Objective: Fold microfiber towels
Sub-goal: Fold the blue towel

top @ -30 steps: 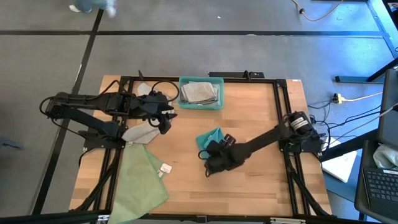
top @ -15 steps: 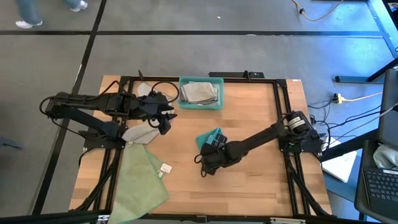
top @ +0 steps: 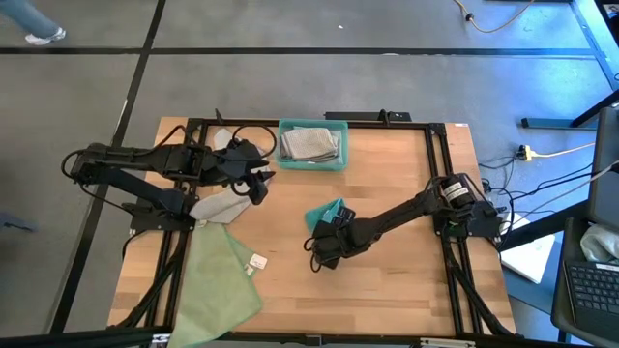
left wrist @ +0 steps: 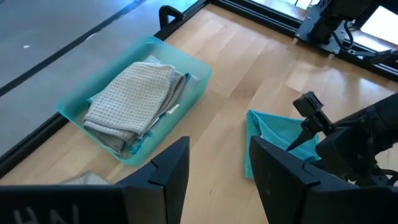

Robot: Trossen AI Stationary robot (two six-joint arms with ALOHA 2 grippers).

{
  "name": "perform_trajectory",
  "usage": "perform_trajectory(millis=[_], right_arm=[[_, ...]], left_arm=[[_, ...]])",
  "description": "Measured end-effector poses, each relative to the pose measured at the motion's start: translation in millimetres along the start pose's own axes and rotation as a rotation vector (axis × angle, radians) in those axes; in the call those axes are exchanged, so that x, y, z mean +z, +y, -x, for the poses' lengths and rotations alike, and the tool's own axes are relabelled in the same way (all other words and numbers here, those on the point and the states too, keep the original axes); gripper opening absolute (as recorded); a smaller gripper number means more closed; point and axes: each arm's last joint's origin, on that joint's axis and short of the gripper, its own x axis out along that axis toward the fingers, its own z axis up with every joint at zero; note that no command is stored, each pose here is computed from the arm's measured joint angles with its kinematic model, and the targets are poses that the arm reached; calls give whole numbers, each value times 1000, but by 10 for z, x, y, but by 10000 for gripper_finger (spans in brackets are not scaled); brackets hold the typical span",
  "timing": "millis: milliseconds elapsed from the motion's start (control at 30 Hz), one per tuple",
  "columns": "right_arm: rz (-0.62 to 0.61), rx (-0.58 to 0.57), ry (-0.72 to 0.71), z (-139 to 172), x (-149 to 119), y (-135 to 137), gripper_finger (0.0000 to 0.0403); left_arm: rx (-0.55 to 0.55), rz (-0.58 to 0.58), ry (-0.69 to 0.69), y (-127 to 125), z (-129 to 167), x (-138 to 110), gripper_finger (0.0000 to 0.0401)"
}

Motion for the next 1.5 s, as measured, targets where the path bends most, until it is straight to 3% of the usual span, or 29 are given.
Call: perform_trajectory(millis=[267,467,667,800,1100,1267,1500], right_arm=[[-65,-38,39,-30,2,-85,172],[-121,-45,66,-68,35,-165,95],[-170,60,161,-68,13,-139,9],[-300,71,214,-12,-80,-50,14],[-594,-61,215,291,-271,-9,12],[-679,-128,194,476,-391,0,17],[-791,-128,195,628,-609,185,9]], left_arm=[[-3,-5,-6,-34,19,-16,159],[-6,-13,-8,-57,31,-28,159],[-6,-12,-9,-56,32,-27,159],[-6,-11,-9,-56,32,-27,159],[-11,13,-6,-57,32,-27,159],[-11,13,-7,-57,31,-27,159],[-12,14,-6,-57,31,-27,159]])
